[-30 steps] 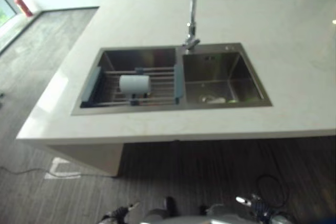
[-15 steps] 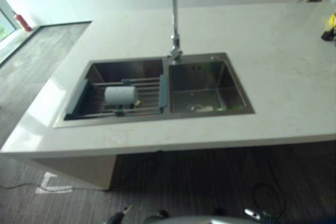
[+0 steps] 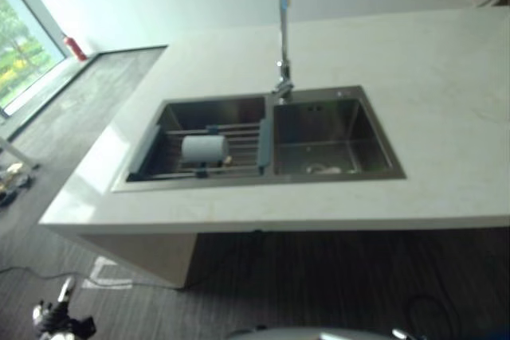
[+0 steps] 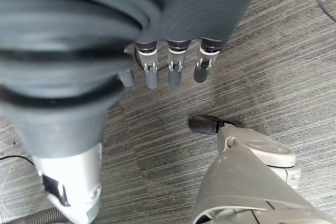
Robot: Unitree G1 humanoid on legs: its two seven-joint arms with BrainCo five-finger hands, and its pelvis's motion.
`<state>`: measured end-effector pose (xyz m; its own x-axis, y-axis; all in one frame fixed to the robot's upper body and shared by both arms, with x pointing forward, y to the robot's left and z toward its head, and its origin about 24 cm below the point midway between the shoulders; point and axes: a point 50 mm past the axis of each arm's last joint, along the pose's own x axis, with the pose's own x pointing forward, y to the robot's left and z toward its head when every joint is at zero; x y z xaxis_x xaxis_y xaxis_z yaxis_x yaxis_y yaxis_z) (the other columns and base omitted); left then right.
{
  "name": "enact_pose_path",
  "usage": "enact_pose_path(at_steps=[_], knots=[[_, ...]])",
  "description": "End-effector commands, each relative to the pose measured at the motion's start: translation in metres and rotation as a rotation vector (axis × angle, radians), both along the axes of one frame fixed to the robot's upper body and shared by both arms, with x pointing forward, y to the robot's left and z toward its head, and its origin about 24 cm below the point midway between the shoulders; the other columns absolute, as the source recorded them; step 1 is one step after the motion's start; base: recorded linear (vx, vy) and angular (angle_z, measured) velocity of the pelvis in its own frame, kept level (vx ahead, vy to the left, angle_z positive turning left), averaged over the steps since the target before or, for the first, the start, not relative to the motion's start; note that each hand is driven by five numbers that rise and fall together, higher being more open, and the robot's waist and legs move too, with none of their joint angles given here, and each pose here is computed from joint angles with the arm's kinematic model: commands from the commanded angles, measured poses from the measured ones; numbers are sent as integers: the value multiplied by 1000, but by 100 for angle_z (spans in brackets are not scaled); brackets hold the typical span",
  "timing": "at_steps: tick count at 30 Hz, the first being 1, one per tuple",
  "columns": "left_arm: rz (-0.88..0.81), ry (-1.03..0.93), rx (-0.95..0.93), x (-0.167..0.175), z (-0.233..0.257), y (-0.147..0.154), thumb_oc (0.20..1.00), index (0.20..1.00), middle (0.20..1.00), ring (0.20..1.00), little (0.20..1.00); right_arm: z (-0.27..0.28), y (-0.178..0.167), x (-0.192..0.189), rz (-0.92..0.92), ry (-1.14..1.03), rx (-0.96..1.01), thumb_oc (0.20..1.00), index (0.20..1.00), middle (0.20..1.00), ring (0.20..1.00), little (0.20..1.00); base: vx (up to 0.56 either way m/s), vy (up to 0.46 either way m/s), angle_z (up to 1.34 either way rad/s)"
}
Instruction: Place the dishes in the dishwasher.
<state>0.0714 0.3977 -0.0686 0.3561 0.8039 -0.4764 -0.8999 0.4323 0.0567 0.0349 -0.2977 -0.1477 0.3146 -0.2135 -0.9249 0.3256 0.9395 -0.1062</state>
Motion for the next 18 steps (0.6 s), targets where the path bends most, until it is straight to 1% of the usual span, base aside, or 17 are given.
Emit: enact_pose_path(at_steps=[1, 4, 5, 8, 9, 10, 11, 12, 13, 15, 16, 18], knots=[[-51, -32, 132, 34, 20, 8, 1000, 1000, 1000, 1000, 1000, 0, 6, 26, -44, -77, 10, 1000, 1000, 1000, 1000, 1000, 0, 130, 11], [23, -28, 253, 43, 42, 23, 1000, 1000, 1000, 1000, 1000, 0, 7, 32, -68, -89, 13, 1000, 1000, 1000, 1000, 1000, -7, 141, 10], [76, -39, 353, 42, 65, 40, 1000, 1000, 1000, 1000, 1000, 0, 8, 35, -85, -99, 18, 1000, 1000, 1000, 1000, 1000, 5, 156, 0], [143, -90, 545, 36, 123, 78, 1000, 1000, 1000, 1000, 1000, 0, 9, 36, -122, -117, 35, 1000, 1000, 1000, 1000, 1000, 15, 87, -1], [159, -126, 664, 33, 161, 94, 1000, 1000, 1000, 1000, 1000, 0, 11, 37, -105, -114, 45, 1000, 1000, 1000, 1000, 1000, 9, -11, -6], [157, -134, 706, 34, 172, 97, 1000, 1000, 1000, 1000, 1000, 0, 12, 38, -93, -112, 47, 1000, 1000, 1000, 1000, 1000, 25, -68, -14], [142, -157, 791, 38, 196, 100, 1000, 1000, 1000, 1000, 1000, -1, 14, 37, -59, -101, 47, 1000, 1000, 1000, 1000, 1000, 35, -83, -12], [131, -169, 831, 42, 212, 103, 1000, 1000, 1000, 1000, 1000, -2, 16, 38, -36, -93, 44, 1000, 1000, 1000, 1000, 1000, 68, -179, -6], [80, -187, 905, 56, 241, 103, 1000, 1000, 1000, 1000, 1000, -2, 15, 36, -15, -76, 37, 1000, 1000, 1000, 1000, 1000, 73, -208, 14], [5, -197, 958, 75, 261, 96, 1000, 1000, 1000, 1000, 1000, -3, 13, 31, -59, -58, 39, 1000, 1000, 1000, 1000, 1000, 87, -232, 27], [-56, -197, 974, 92, 266, 87, 1000, 1000, 1000, 1000, 1000, -2, 9, 27, -94, -39, 43, 1000, 1000, 1000, 1000, 1000, 90, -181, 24], [-120, -231, 991, 110, 269, 74, 1000, 1000, 1000, 1000, 1000, 0, 4, 25, -95, -34, 11, 1000, 1000, 1000, 1000, 1000, 63, -131, 17]])
